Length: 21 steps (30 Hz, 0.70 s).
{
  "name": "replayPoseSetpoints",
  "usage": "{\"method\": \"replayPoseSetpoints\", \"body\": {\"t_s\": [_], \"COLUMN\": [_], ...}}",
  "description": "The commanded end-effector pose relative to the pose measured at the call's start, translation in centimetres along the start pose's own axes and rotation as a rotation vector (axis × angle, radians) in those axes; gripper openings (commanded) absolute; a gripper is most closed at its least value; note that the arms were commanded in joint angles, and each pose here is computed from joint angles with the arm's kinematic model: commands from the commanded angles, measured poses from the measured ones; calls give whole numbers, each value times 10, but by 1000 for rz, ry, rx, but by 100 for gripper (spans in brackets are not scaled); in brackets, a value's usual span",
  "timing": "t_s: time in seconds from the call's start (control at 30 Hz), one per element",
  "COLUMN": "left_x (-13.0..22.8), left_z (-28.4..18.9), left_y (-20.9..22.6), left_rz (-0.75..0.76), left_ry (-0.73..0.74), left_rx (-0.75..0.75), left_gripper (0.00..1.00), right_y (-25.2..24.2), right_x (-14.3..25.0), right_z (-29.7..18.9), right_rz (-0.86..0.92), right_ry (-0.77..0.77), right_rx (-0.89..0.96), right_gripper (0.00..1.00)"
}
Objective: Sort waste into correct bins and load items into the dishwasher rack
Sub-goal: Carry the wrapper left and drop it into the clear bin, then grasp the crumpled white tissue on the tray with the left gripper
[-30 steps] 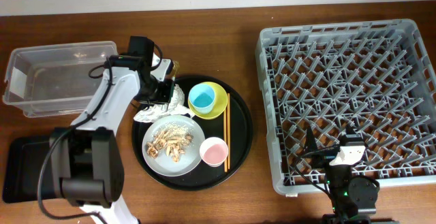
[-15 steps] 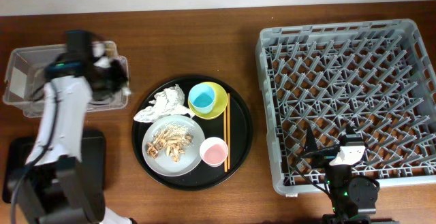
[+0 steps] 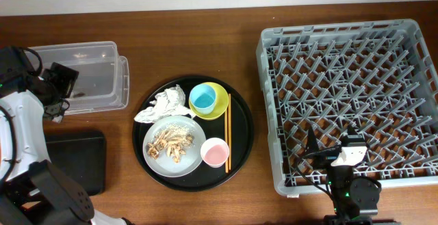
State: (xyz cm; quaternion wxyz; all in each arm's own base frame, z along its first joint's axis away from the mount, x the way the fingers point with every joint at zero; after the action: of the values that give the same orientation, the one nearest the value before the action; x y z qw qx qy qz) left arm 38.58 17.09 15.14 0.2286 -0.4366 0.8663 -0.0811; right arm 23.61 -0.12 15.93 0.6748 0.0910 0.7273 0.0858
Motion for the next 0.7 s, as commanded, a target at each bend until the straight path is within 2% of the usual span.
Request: {"method": "replayPoseSetpoints", "body": {"t_s": [0.0,0.03,0.07,0.17,0.23,0.27,0.3,0.43,0.57,0.67], "left_x": [2,10,29,48,70,84,102,157,197,205], "left_z": [-10,-12,-20,-23,-22,-21,-18,5,25,39], "left_y": [-11,-25,-59,-74,-79,-81,-84,-87,-95,-95], "left_rz": [29,134,340,463,564,617,681,826,944,951], "left_ry": [14,53,111,150,203,235,278,368,383,339], "left_rx": [57,149,354,418,424,428,430,367,344,222], "left_gripper": [99,99,99,99,98,93,84,64,63,63], "right_y": [-3,-3,-3,-3,-3,-3,-3,-3,-3,-3], "right_x": [2,2,2,2,2,2,2,2,2,2], "right_z": [0,0,0,0,0,0,0,0,0,0], "right_rz": [2,2,2,2,2,2,2,2,2,2], "right_ry": [1,1,1,1,1,1,1,1,1,1], "right_rx": [15,15,15,15,15,15,15,15,15,15], "right_gripper": [99,98,98,98,98,98,99,98,98,98]}}
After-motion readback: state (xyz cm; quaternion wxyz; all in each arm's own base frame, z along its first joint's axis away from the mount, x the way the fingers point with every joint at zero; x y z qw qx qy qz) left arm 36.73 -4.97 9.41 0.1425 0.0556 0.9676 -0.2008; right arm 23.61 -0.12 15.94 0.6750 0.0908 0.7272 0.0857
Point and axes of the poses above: each gripper's point midway between its finger pads, its own z axis out along the fingers, its own y axis along the line the jaws close on, x = y × z, the point moved 1 cm from there along -z, back along the fingers, and after that the axes turned 13 degrees about z, right-handed, at the moved point
